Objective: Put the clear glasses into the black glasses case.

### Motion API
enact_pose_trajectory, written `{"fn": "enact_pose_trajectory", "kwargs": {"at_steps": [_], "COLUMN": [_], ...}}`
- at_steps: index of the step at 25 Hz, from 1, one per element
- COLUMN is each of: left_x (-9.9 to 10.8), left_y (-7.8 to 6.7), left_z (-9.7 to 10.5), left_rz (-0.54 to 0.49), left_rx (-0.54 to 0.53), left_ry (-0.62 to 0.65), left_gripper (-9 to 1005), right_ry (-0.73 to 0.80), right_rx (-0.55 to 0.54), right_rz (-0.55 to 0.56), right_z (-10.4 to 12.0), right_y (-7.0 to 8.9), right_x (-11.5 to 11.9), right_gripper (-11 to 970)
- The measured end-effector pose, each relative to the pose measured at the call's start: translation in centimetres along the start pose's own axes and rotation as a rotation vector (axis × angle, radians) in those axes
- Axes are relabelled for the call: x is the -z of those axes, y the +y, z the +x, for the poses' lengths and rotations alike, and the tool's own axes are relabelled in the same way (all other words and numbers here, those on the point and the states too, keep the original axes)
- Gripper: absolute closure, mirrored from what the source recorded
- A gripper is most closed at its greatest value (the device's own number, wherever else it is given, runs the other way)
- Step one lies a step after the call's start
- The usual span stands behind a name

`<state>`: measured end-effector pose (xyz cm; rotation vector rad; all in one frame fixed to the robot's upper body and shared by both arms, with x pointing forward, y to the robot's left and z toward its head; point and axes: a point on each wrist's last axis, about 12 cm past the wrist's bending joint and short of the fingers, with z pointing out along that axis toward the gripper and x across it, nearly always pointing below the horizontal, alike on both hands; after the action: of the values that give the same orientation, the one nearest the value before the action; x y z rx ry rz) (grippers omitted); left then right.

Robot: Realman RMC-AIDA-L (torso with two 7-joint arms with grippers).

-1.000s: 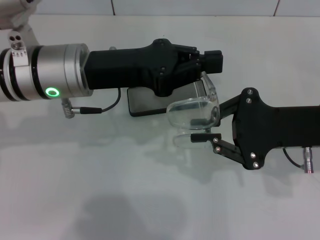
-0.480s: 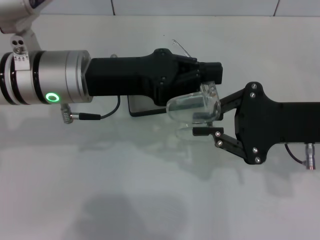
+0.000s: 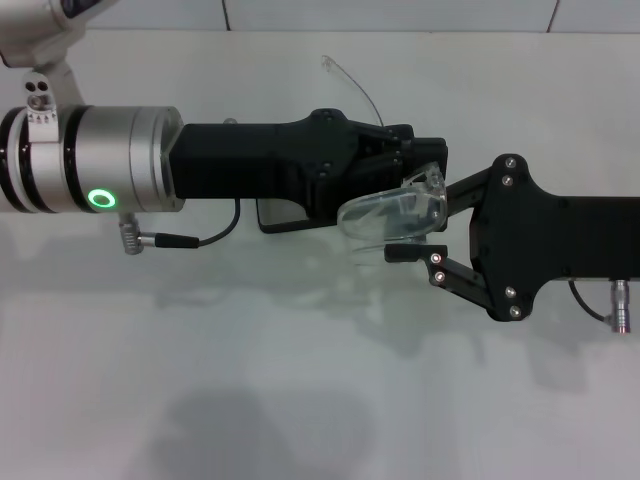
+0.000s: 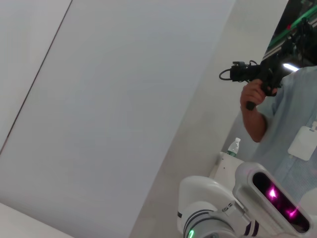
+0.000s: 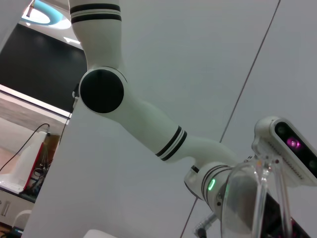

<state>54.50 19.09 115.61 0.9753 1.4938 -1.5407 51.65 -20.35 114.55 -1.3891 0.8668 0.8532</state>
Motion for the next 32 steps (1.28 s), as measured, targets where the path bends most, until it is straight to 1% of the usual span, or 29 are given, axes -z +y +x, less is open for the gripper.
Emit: {"fn": "enact_pose_trajectory", "kwargs": {"at_steps": [7,11,13,17,23,32], "left_x": [0.2,1.5,2.0,2.4,1.8,2.1], "left_y": [-0.1,-0.2,-0.2,-0.3,-0.3,-0.4], "left_z": [-0.4,-0.6,-0.5,-0.1,0.8,1.2], "left_rz": [-0.002,-0.042,-0.060,-0.068,-0.044,-0.052], "left_rx": [-0.013,-0.035,-0.036,-0.027,-0.011,0.001], "left_ry": [-0.026,-0.101,-0.116,-0.097,-0.023,-0.017], "left_gripper": [939,939,939,939,939,939], "right_ry": [-0.012,-0.013,-0.016,-0.022,-0.026,-0.037], "right_rx": [-0.008,-0.019,-0.019,-0.015,-0.009,0.002], "right_rz": [0.003,0.005,0.008,0.008,-0.003,0.002], "right_z": [0.0,0.1,0.2,0.1,0.0,-0.1], "right_y": [0.1,0.4,0.5,0.6,0.7,0.6], "right_x": [-0.2,-0.1,-0.1,0.0,-0.2,-0.2], "right_gripper": [847,847,848,848,849,849]}}
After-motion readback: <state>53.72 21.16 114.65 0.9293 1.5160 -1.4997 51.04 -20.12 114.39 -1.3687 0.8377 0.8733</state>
